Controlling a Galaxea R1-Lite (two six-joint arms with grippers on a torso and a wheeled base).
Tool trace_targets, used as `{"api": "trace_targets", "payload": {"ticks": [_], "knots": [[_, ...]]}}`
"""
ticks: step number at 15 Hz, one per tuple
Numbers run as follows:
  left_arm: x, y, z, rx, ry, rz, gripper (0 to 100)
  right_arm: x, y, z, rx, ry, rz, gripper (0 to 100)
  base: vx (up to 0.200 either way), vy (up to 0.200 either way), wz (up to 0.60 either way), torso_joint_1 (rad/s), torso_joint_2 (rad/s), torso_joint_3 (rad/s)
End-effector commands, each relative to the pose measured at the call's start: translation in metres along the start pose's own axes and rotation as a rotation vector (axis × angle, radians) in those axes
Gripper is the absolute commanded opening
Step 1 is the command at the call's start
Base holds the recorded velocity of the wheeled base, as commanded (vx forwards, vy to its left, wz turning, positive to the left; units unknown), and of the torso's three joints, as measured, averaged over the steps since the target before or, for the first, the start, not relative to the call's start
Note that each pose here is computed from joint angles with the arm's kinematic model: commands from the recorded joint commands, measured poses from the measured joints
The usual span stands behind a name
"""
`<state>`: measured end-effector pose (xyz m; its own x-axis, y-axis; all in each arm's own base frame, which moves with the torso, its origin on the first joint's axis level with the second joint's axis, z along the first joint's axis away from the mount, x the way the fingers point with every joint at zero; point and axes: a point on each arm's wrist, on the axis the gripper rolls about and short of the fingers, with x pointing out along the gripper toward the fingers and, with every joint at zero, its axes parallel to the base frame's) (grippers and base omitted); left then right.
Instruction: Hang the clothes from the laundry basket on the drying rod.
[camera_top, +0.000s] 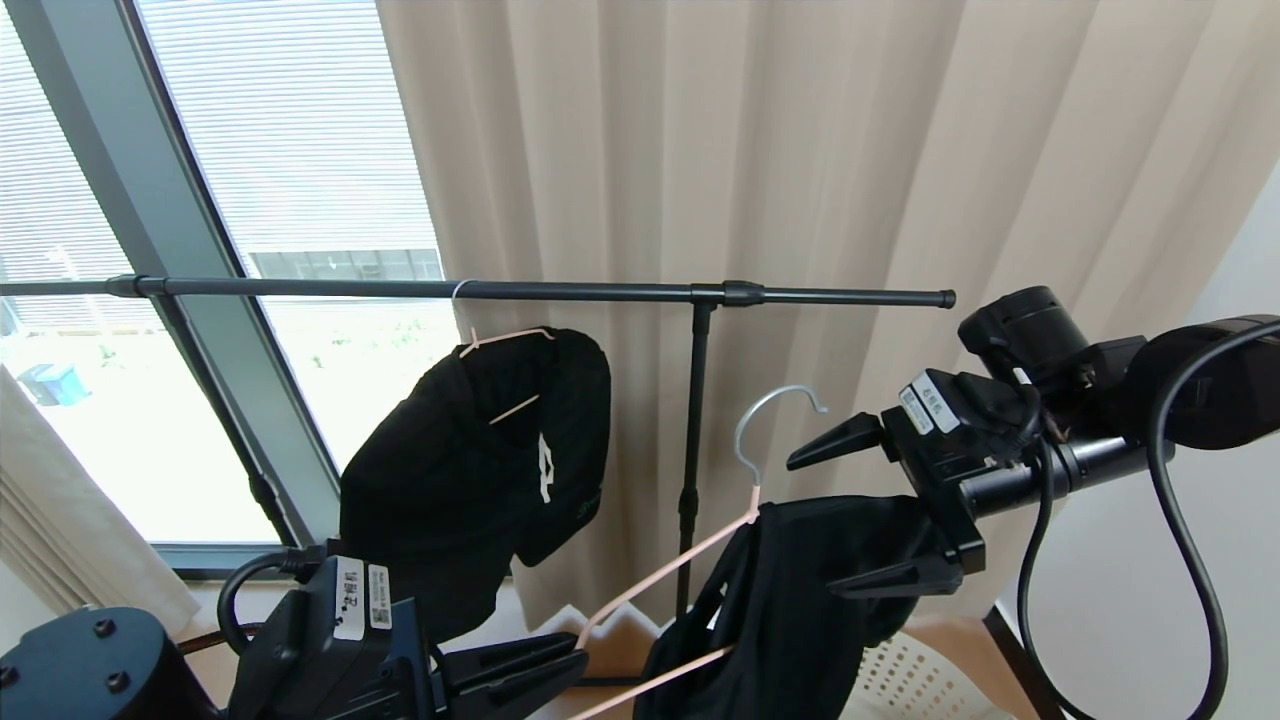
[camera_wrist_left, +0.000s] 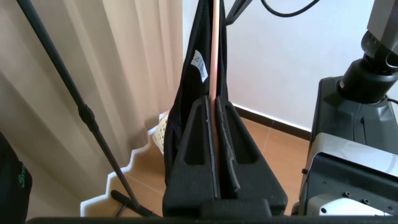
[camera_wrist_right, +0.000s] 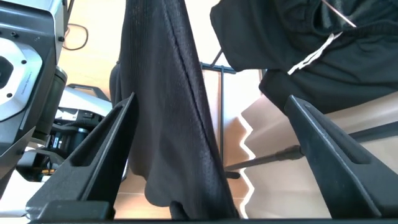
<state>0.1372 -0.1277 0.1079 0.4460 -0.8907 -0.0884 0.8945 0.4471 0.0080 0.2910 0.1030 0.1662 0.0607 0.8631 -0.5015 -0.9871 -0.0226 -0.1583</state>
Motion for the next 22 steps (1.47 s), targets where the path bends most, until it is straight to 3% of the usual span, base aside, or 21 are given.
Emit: {"api": "trace_targets", "payload": {"ticks": [1,3,4,22], "knots": [[0.0,0.0001,0.0001,0.001,-0.001,0.0,0,0.0017,-0.0009,0.0004,-0.003,-0.002,0.004,100,0.0,0.0,0.0,0.0,0.0,0.0],[0.0,0.0001,0.0001,0.001,-0.001,0.0,0,0.0027,-0.0012,-0.0008,0.002,0.0,0.008,100,0.0,0.0,0.0,0.0,0.0,0.0],[-0.0001,0.0,0.0003,0.001,-0.002,0.001,0,0.0025,-0.0016,-0.0005,0.0,0.0,0.005,0,0.0,0.0,0.0,0.0,0.0,0.0],[-0.0006,0.0022,-0.0003,0.008,0.001,0.011,0,-0.0048,0.0072,0.0085,-0.026,-0.013,-0.004,0,0.0,0.0,0.0,0.0,0.0,0.0]]}}
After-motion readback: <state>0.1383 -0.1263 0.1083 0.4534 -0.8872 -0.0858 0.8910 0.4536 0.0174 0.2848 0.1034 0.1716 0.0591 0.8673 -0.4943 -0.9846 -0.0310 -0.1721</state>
